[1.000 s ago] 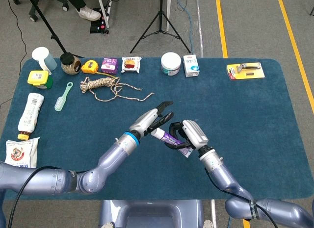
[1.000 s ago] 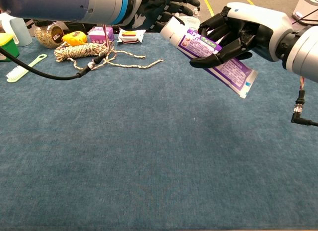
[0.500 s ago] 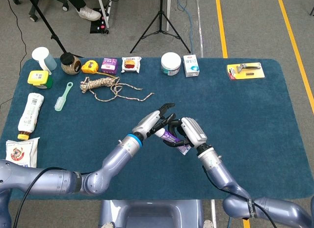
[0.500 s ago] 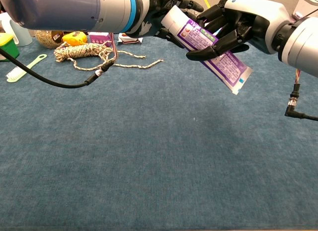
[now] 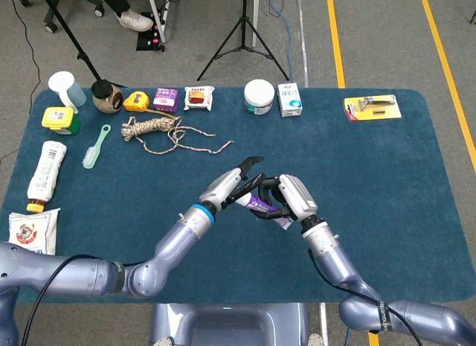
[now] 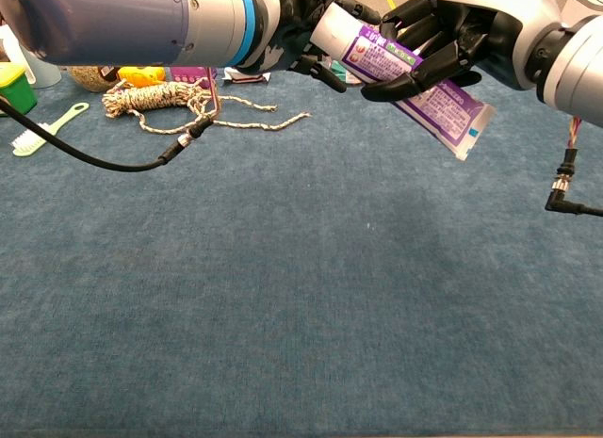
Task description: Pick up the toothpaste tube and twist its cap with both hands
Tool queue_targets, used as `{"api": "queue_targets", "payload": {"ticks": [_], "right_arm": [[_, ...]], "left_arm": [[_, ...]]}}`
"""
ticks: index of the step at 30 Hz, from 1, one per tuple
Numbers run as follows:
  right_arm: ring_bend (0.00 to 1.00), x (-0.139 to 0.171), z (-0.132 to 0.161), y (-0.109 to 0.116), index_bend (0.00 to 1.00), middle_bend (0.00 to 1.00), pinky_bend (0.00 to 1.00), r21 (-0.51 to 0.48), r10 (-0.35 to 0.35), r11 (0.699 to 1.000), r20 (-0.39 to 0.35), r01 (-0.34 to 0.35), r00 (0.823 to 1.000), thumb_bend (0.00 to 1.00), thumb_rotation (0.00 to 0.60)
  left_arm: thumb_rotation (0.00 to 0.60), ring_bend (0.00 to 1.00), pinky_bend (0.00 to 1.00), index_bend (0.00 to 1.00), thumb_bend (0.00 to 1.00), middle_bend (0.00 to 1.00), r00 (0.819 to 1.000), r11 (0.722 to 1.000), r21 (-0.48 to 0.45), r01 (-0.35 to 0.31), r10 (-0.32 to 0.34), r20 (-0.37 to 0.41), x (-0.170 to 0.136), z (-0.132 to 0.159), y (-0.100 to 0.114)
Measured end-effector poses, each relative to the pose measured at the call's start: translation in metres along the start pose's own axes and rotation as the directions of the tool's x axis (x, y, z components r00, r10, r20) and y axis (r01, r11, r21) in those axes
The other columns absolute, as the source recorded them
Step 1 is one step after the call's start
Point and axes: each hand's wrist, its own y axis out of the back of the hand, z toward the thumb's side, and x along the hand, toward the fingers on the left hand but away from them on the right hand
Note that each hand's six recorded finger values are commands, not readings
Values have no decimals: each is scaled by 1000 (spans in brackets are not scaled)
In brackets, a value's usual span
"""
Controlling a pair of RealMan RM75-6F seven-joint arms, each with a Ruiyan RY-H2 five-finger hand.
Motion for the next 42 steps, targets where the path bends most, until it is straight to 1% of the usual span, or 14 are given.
{"api": "queue_targets", "payload": {"ticks": [6,11,17,22,25,28,31,35,38,39,41,42], "right_arm": [[1000,0,0,0,854,975,1000,-5,1,1000,10,-1,1000,299,600],[1000,2,-8,-2,854,975,1000,7,6,1000,33,-6,999,299,600],[1000,6,-22,-7,854,975,1000,53,46,997,69,-49,997,299,600],[1000,9,-33,-10,854,975,1000,105,87,990,102,-98,991,299,600],[1000,11,-41,-11,853,975,1000,145,110,981,125,-128,986,299,600],[1000,12,-49,-10,854,975,1000,173,136,971,158,-163,978,299,600],[1000,13,-58,-7,853,970,1000,215,168,954,200,-210,965,299,600],[1000,15,-69,1,849,957,1000,270,200,924,264,-271,944,299,600],[997,16,-73,4,829,930,994,320,209,899,288,-299,935,299,600],[988,17,-75,5,807,912,984,334,210,892,294,-306,932,299,600],[938,18,-78,7,740,856,936,357,210,878,309,-318,928,299,600],[887,18,-80,7,685,806,894,367,209,873,314,-321,926,299,600]], "left_arm": [[0,0,146,0,23,0,1000,1000,-9,-14,14,13,-1,3,1],[0,0,146,0,23,0,999,999,-16,-38,38,30,-5,7,11],[0,0,146,0,23,0,995,997,-16,-80,81,52,-17,11,34],[0,0,146,0,24,0,991,993,13,-118,117,64,-32,10,55],[0,0,146,0,24,0,989,989,46,-138,135,63,-42,6,66],[0,0,146,0,24,0,987,983,95,-157,151,61,-52,-1,75],[0,0,146,0,24,0,984,972,157,-175,168,55,-63,-10,82],[0,0,146,0,24,0,981,957,219,-193,186,52,-75,-19,88],[0,0,146,0,24,0,978,945,250,-209,203,52,-83,-25,93],[0,0,146,0,24,0,976,941,260,-216,210,52,-87,-27,95],[0,0,146,0,24,0,974,935,272,-226,220,50,-91,-31,98],[0,0,146,0,24,0,973,932,279,-231,227,49,-94,-33,100]]}}
